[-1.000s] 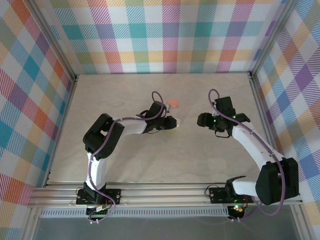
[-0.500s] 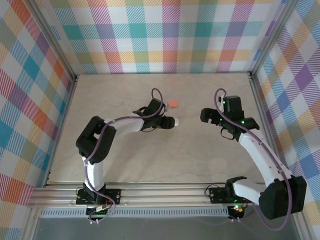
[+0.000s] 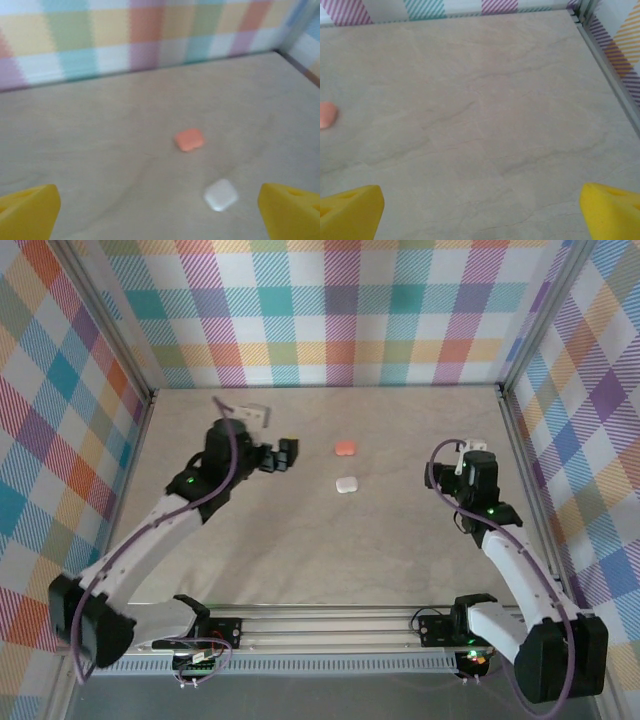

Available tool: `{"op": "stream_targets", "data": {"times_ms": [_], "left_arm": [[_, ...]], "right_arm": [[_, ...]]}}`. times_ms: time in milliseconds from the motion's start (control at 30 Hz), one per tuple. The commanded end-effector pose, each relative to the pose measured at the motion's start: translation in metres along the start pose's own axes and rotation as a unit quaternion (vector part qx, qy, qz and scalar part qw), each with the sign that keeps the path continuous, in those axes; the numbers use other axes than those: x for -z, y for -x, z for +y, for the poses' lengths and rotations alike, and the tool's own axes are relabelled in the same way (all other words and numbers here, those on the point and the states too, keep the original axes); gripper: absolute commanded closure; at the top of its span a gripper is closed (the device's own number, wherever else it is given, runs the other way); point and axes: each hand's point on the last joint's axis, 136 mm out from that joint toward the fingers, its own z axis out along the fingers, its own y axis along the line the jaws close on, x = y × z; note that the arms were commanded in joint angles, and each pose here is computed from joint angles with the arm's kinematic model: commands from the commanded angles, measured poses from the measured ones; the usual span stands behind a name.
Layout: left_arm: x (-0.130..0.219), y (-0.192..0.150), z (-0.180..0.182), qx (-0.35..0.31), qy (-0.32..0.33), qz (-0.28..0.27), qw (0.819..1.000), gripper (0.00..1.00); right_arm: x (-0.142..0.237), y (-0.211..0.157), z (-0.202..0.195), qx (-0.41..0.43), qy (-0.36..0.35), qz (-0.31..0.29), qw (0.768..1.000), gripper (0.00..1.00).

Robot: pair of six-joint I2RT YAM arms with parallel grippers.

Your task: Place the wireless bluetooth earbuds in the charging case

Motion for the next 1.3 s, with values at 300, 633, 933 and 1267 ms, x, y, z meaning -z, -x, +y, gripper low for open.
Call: {"op": "stream_targets", "data": {"times_ms": [300, 633, 933, 1267], "left_arm": [[0.016, -0.118, 0.163, 0.07, 0.208, -0.056, 0.974, 0.0], [-0.02, -0.162, 0.168, 0.043, 0.187, -0.047, 0.98, 0.0], [-0.044, -0.161, 0.157, 0.041, 0.139, -0.032, 0.989, 0.0], [-0.072, -0.183, 0.17, 0.054, 0.154, 0.001, 0.987, 0.0]], "right_arm": [[-0.046, -0.007, 0.015, 0.033, 0.073, -0.11, 0.991, 0.0], [-0.08, -0.035, 0.003, -0.005, 0.042, -0.13, 0.991, 0.0], [-0.095, -0.035, 0.002, -0.008, 0.035, -0.1, 0.994, 0.0], [-0.094, -0.036, 0.002, -0.007, 0.036, -0.099, 0.994, 0.0]]}}
